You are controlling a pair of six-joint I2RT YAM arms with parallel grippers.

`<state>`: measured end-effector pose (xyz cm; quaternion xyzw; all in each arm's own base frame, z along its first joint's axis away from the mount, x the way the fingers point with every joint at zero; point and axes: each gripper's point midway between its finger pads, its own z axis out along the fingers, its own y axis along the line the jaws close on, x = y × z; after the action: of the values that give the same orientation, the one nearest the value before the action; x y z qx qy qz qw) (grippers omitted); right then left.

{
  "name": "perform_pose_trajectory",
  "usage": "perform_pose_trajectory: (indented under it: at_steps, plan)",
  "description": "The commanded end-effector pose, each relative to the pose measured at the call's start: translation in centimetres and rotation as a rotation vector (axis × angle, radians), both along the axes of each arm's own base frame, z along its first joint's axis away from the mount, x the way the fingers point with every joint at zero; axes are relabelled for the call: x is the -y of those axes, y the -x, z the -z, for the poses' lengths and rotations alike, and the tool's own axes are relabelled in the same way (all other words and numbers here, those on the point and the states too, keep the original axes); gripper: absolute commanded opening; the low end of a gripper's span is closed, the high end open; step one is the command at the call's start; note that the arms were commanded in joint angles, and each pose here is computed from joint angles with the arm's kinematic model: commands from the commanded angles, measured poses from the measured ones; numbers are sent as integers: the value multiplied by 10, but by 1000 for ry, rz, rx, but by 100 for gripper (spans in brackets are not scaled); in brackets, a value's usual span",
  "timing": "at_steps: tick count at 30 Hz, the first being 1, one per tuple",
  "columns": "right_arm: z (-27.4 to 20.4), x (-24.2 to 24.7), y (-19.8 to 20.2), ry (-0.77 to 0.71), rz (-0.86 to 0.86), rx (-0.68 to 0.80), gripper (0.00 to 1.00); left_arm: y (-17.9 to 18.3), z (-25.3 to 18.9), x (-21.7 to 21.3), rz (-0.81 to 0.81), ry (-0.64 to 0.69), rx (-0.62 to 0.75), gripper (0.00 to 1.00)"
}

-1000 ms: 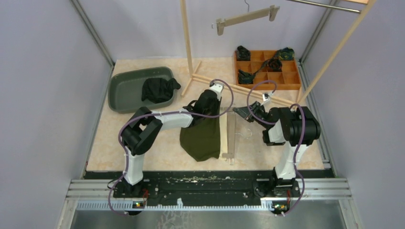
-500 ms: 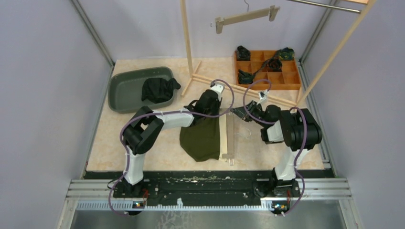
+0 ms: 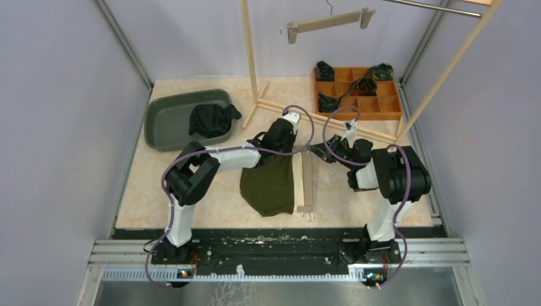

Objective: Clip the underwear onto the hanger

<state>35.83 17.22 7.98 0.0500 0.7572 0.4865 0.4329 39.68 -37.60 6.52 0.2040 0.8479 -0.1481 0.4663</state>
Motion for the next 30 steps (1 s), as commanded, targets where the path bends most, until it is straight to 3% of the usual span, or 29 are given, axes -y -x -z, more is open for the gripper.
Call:
perform_pose_trajectory:
  at_steps: [1,13,30]
  plan:
    - [-21,-3,-2,39,-31,126,0,-8,-3,6,-22,2,1,0]
    - [-22,-1,-2,50,-17,127,0,-7,13,5,-31,-33,-54,0]
    - [-18,-1,-3,65,-18,117,0,-9,0,8,-29,-22,-49,0]
